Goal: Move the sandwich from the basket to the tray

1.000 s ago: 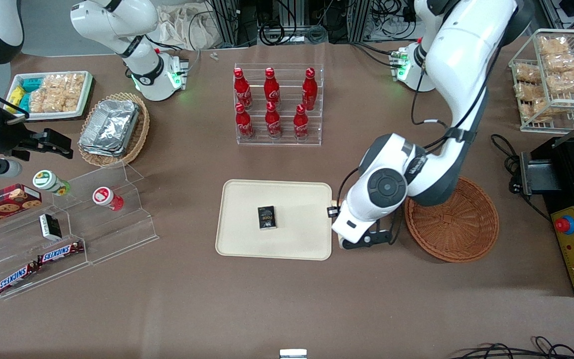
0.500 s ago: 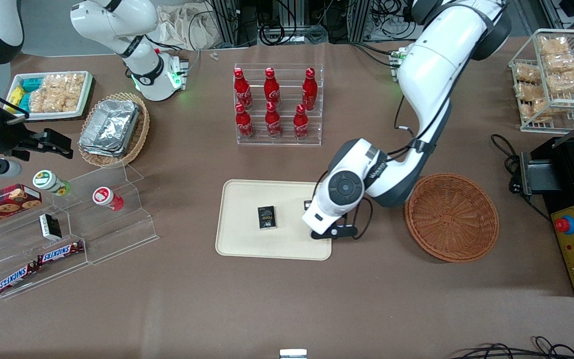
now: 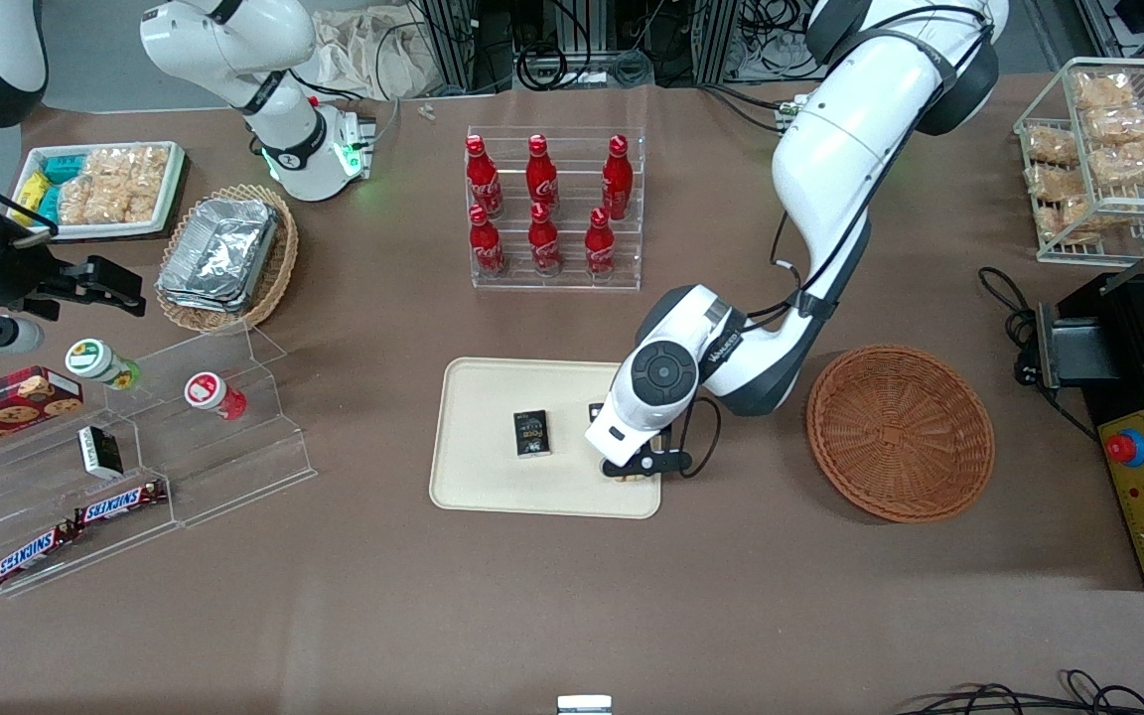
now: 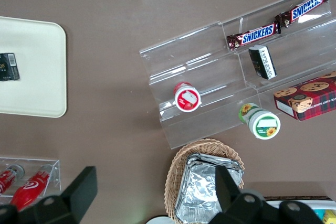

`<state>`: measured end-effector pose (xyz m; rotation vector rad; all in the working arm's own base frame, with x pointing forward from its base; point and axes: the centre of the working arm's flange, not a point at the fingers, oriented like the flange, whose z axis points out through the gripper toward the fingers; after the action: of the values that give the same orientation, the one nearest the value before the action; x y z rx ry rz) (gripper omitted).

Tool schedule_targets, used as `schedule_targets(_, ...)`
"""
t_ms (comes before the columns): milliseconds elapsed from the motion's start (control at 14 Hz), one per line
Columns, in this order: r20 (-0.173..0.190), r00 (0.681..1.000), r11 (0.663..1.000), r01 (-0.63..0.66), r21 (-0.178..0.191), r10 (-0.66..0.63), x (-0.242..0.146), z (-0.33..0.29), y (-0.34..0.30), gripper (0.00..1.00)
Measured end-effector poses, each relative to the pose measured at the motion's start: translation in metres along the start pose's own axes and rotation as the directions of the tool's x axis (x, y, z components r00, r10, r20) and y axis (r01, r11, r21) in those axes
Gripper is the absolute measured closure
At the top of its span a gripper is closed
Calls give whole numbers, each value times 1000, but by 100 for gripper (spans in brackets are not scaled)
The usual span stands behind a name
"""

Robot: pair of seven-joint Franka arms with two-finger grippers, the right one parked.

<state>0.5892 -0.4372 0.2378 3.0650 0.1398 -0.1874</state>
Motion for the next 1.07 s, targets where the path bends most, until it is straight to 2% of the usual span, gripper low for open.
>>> schedule_targets(214, -5, 1000, 1000, 3, -3, -3, 1, -3, 0, 23)
schedule_targets(357, -23, 1000, 1000, 17, -9, -17, 8, -19, -4, 3)
schedule_targets(429, -36, 999, 999, 33, -9, -33, 15, -40, -11, 0)
schedule_targets(643, -99, 985, 990, 139, -24, -140, 44, -145, -70, 0)
schedule_targets(857, -112, 956, 962, 272, 7, -270, 52, -231, -147, 0)
schedule_targets(1071, -125, 930, 936, 351, 17, -346, 63, -283, -240, 0)
